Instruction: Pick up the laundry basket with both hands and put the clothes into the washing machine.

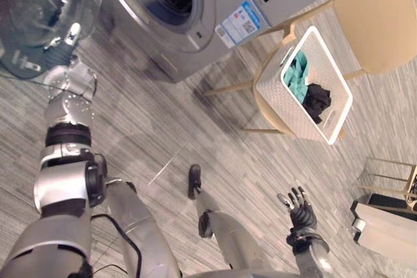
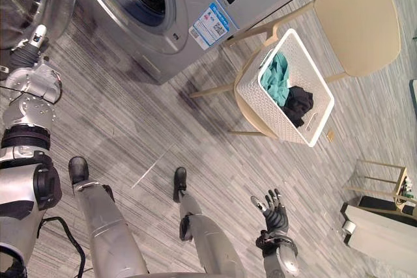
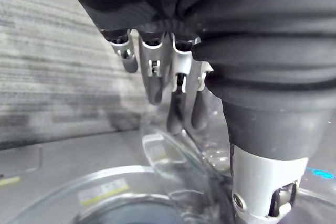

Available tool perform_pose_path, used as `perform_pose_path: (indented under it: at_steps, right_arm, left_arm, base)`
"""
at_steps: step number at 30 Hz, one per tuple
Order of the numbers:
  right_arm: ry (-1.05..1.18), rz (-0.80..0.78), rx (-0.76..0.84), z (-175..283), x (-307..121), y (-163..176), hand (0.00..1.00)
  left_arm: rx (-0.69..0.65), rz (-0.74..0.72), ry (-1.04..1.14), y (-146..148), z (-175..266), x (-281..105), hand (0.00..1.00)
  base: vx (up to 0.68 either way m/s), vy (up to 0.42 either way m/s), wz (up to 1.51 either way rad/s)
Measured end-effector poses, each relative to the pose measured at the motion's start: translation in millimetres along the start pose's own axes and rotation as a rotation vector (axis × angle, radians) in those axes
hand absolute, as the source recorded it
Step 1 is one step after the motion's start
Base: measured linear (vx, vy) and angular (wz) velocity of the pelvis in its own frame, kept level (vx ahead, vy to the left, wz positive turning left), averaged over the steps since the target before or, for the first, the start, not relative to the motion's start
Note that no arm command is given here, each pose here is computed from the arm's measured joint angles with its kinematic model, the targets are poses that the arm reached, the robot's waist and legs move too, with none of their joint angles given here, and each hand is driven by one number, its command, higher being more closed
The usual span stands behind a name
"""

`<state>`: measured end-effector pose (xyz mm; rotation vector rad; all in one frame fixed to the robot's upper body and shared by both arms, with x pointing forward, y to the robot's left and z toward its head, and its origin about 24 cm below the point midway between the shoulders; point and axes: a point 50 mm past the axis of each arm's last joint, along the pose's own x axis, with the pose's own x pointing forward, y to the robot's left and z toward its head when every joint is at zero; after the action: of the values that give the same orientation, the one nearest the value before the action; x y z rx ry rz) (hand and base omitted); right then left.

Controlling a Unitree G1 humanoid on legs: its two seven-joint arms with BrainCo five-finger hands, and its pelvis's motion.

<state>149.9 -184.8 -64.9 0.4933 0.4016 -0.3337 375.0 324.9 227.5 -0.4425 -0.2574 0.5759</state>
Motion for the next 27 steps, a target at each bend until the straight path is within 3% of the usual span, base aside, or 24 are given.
perform_pose_path:
  at_steps: [9,12,16,19,23,27]
  right_arm:
    - [0.016,0.012,0.016,-5,-3,3,0.0]
    - [0.019,0.011,0.015,-6,-4,3,0.0]
    - [0.021,0.007,0.014,-6,-4,2,0.0]
    - [0.038,-0.008,0.013,-10,-1,0,0.0]
    - [0.049,-0.099,0.007,-8,9,-17,0.0]
    - [0.081,-0.163,-0.049,-9,13,-34,0.0]
  left_arm:
    - [-0.02,-0.025,-0.163,-7,40,1,0.0]
    - [0.009,-0.033,-0.162,-8,28,-2,0.0]
    - [0.065,-0.005,-0.066,15,-28,-19,0.0]
    - [0.117,0.045,0.142,44,-105,-51,0.0]
    - [0.206,0.032,0.461,84,-204,-137,0.0]
    - [0.217,0.048,0.658,121,-244,-212,0.0]
  base:
    - [-0.02,-0.021,0.21]
    - [0.05,-0.012,0.51]
    - [0.06,0.006,0.5]
    - [0.06,0.031,0.54]
    - [0.07,0.043,0.48]
    - [0.09,0.032,0.31]
